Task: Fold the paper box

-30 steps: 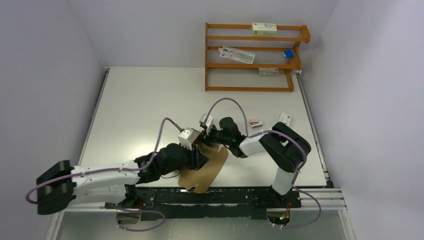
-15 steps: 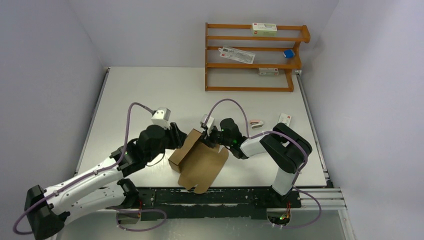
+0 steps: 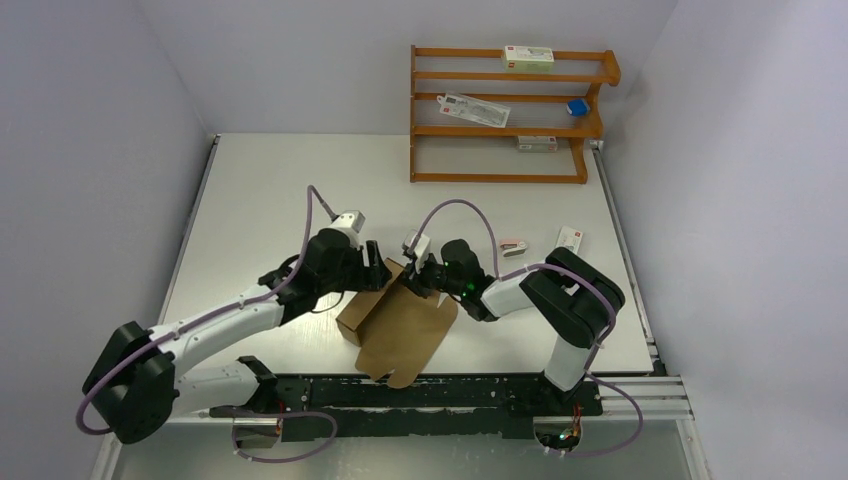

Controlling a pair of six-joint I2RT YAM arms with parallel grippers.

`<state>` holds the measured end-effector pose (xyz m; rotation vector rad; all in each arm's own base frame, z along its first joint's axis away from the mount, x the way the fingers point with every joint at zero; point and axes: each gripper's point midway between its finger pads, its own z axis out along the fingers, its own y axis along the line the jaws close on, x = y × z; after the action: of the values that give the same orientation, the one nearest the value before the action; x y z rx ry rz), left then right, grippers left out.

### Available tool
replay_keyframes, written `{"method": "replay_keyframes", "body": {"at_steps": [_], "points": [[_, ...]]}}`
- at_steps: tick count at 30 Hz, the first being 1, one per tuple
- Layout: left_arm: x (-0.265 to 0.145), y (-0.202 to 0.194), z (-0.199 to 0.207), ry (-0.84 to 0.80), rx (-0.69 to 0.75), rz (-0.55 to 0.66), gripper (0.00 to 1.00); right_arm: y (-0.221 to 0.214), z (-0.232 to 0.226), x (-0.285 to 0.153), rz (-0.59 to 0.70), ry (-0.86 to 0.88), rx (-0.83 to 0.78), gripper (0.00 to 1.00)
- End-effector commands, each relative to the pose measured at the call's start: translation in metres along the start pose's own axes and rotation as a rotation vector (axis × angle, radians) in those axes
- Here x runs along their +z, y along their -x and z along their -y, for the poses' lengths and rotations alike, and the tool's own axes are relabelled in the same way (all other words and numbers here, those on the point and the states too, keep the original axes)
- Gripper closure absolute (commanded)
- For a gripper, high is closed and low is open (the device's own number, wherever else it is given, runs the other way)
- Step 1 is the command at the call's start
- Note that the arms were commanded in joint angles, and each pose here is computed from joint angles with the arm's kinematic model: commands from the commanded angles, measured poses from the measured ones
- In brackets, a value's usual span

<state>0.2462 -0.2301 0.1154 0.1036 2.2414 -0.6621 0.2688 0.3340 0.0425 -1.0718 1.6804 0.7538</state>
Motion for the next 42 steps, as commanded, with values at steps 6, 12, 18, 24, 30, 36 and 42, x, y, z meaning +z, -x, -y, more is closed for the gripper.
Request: {"method": "replay_keyframes", "body": {"at_steps": [6,12,18,24,30,36,42], "points": [[0.017,0.002,0.035,-0.206,-0.018,-0.028,0.29,0.010,-0.001,0.001,0.053,-0.037,0.027,0.77],[0.021,-0.008,0.041,-0.253,-0.035,-0.065,0.32,0.011,-0.003,0.006,0.075,-0.032,0.037,0.76],[0.022,-0.014,0.043,-0.272,-0.050,-0.082,0.34,0.020,-0.007,0.008,0.123,-0.029,0.045,0.73],[0.021,-0.012,0.037,-0.272,-0.076,-0.072,0.34,0.025,-0.003,0.004,0.169,-0.072,0.063,0.75],[0.020,-0.022,0.041,-0.318,-0.096,-0.110,0.36,0.019,0.001,0.008,0.159,-0.105,0.148,0.81],[0.018,-0.029,0.044,-0.351,-0.120,-0.126,0.37,0.018,0.006,0.011,0.137,-0.181,0.214,0.84],[0.011,-0.028,0.051,-0.395,-0.141,-0.122,0.37,0.014,0.018,0.007,0.083,-0.303,0.247,0.86]]}}
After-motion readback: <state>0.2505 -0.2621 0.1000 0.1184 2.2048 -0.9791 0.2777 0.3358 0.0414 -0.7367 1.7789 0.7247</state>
